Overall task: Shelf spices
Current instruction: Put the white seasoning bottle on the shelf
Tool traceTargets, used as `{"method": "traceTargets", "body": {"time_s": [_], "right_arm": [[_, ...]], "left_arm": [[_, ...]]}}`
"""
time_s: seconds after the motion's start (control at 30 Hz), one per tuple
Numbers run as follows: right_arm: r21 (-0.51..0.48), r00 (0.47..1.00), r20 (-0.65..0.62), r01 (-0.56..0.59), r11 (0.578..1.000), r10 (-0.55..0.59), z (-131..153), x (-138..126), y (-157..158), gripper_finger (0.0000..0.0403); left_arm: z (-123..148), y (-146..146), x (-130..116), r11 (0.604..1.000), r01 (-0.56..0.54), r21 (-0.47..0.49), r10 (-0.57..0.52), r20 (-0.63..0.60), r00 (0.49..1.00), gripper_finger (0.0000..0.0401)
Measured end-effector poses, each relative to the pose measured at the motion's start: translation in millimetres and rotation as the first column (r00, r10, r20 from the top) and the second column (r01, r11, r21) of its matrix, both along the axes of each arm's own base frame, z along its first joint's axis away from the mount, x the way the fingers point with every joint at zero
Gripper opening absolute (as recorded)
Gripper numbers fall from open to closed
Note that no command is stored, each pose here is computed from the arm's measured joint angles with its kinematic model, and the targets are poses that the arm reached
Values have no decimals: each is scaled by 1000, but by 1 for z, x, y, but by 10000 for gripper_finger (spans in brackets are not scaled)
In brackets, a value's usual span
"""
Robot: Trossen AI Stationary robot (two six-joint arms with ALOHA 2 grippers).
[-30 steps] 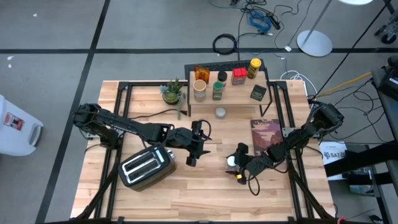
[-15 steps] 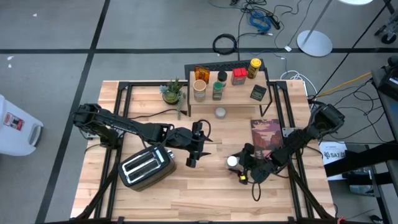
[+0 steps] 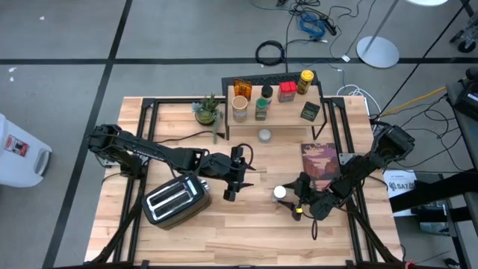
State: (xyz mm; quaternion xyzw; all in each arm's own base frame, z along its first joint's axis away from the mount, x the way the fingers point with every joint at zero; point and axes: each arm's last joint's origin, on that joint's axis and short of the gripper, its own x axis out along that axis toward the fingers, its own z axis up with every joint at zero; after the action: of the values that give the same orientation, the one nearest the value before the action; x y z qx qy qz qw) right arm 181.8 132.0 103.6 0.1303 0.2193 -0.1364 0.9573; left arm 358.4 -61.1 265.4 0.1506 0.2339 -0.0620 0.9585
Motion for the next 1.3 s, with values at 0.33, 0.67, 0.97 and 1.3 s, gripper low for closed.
{"method": "traceTargets", "body": {"time_s": [0.33,0.67,0.97,1.3], "right_arm": [[31,1000,3,-27,999,27,4,0,1,322],[-23,996,70,-48,999,50,38,-7,-7,325],[-10,986,125,-109,994,110,68,-18,-16,325],[-69,984,-92,-157,985,150,107,-9,-26,325]], "left_arm": [[-4,0,0,1000,0,4,0,-21,1000,249],[-43,-4,18,999,-20,-29,17,-109,994,249],[-65,-8,36,997,30,-71,-34,-55,998,249],[-87,-2,48,993,18,-118,-24,-47,999,249]]}}
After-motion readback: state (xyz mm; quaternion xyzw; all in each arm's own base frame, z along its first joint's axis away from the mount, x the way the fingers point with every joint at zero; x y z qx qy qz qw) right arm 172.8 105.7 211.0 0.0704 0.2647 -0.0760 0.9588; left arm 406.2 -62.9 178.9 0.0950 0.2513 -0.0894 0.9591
